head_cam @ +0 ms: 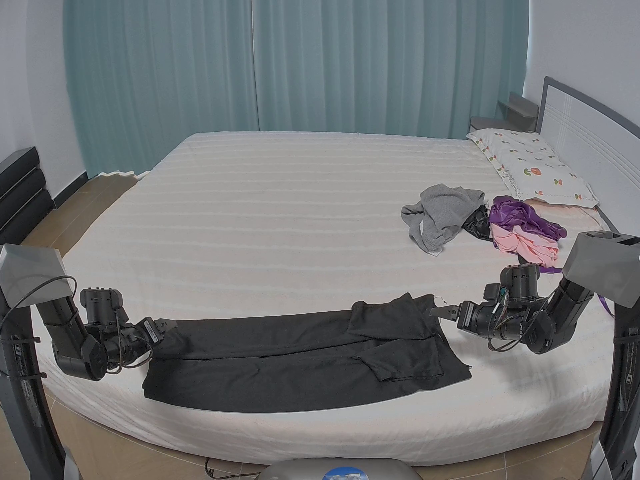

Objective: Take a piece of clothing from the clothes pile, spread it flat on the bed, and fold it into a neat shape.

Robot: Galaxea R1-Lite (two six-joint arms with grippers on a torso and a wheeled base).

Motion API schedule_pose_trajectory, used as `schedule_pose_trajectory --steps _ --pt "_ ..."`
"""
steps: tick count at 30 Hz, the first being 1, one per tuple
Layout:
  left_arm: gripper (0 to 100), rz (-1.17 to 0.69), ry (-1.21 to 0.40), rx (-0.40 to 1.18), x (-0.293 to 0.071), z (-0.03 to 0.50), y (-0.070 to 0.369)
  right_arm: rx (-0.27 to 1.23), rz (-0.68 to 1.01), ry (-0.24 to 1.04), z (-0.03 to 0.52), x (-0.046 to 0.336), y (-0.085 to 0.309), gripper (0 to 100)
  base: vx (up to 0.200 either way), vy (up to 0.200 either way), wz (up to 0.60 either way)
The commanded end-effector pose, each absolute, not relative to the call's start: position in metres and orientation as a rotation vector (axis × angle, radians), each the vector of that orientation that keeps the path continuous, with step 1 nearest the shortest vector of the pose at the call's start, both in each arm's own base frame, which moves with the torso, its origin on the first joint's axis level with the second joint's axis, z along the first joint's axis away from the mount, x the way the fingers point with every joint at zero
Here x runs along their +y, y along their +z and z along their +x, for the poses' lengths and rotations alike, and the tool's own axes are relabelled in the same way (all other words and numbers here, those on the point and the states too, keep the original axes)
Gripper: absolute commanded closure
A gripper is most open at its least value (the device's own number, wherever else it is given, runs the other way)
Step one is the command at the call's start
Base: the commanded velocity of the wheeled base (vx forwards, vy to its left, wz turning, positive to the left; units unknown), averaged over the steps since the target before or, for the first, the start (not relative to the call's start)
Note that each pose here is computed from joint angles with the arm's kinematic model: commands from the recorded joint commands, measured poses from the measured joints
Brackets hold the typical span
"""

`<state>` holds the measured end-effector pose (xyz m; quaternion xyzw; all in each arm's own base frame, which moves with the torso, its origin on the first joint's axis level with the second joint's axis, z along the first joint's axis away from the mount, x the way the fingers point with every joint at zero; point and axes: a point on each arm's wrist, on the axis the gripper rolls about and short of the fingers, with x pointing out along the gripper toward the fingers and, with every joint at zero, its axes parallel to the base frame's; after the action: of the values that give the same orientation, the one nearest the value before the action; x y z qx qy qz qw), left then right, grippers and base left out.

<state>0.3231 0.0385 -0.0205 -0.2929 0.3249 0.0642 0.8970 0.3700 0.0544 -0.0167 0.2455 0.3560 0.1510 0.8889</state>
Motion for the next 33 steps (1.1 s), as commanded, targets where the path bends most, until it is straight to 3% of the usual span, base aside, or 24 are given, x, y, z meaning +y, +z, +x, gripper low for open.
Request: schedule_pose_trajectory --steps 1,29,30,33 --pt "0 -0.559 0.112 0.729 0.032 0.318 -0.035 0.743 0.51 0.314 0.37 0.055 -0.017 0 0.0 0.0 0.0" --pt "0 -0.442 0.093 0.728 0.017 0.312 -0.065 0.748 0.507 0.318 0.369 0.056 -0.018 0 0.0 0.0 0.0" --pt "100 -0.439 0.093 0.731 0.017 0.312 -0.066 0.746 0.506 0.317 0.369 0.056 -0.018 0 0.0 0.0 0.0" --pt "100 -0.44 0.091 0.735 0.016 0.312 -0.066 0.75 0.508 0.315 0.369 0.056 -0.019 0 0.0 0.0 0.0"
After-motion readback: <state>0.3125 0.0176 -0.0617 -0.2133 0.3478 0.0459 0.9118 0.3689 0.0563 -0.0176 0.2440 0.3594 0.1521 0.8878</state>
